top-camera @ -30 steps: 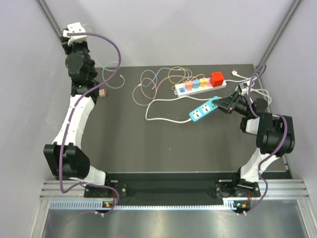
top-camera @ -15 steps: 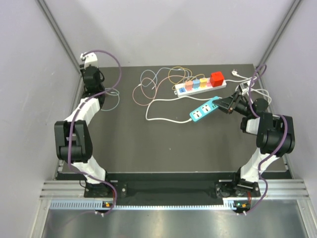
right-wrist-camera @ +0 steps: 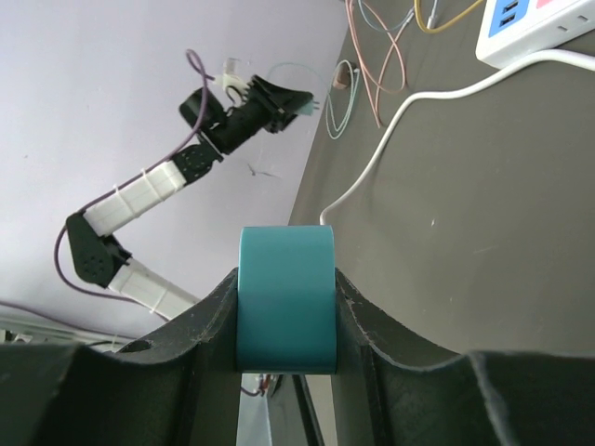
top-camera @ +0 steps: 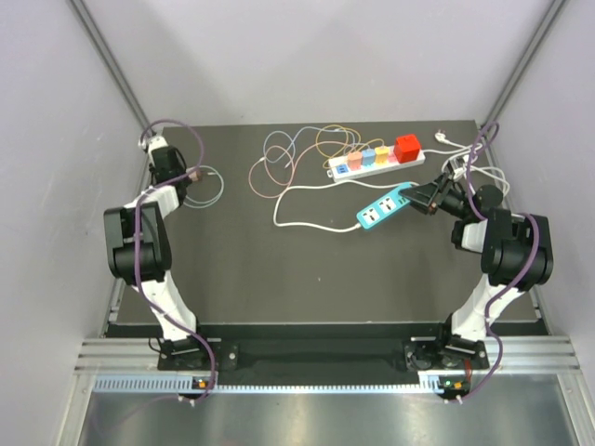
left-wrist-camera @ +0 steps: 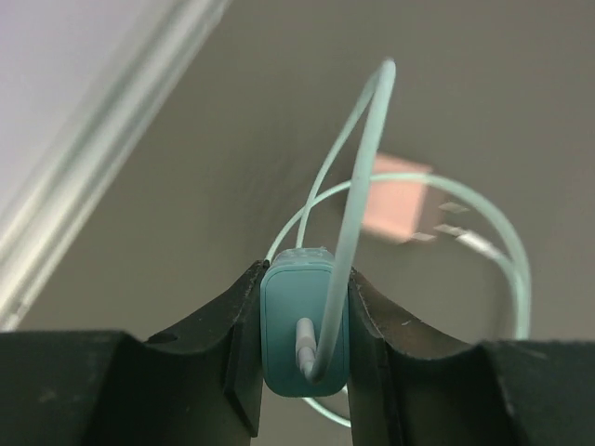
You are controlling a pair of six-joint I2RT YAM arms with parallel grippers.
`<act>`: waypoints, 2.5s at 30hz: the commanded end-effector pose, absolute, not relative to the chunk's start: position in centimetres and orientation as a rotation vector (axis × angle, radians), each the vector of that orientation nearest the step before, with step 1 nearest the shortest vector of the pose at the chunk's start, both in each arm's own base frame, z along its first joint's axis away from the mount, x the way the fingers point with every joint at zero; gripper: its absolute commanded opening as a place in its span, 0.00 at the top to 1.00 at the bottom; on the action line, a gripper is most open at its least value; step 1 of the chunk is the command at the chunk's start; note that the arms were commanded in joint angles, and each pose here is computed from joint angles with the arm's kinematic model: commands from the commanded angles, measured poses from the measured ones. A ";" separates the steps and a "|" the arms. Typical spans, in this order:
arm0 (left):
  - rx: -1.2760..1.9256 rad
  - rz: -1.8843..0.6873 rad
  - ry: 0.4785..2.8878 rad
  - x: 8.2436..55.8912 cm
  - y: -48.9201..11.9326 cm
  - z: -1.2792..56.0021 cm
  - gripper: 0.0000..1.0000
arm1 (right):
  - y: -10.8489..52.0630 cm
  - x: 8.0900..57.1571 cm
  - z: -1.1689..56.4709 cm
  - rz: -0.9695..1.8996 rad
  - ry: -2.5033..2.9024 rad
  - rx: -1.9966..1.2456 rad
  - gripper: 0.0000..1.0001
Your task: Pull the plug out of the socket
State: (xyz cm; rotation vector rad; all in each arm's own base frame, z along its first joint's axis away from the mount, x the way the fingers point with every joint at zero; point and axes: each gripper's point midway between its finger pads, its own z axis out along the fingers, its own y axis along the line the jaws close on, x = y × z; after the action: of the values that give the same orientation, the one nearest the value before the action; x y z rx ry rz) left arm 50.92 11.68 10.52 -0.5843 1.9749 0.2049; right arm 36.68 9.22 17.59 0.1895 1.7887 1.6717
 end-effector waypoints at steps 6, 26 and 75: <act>-0.730 0.025 2.069 51.1 13.1 6.9 0.68 | 8.6 37.1 19.5 1.582 1.693 0.030 1.00; -0.704 -0.198 1.822 50.6 12.8 19.2 0.01 | 7.7 37.7 18.1 1.561 1.717 0.065 1.00; -0.124 -0.965 1.873 35.8 -8.5 21.8 0.01 | -6.2 29.8 7.5 0.839 2.362 0.069 0.78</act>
State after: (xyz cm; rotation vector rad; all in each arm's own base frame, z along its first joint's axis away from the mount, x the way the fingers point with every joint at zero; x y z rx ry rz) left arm 36.50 -7.50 20.95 -0.2273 1.9072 -0.9559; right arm 30.33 -3.80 9.40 0.2361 2.2809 1.0254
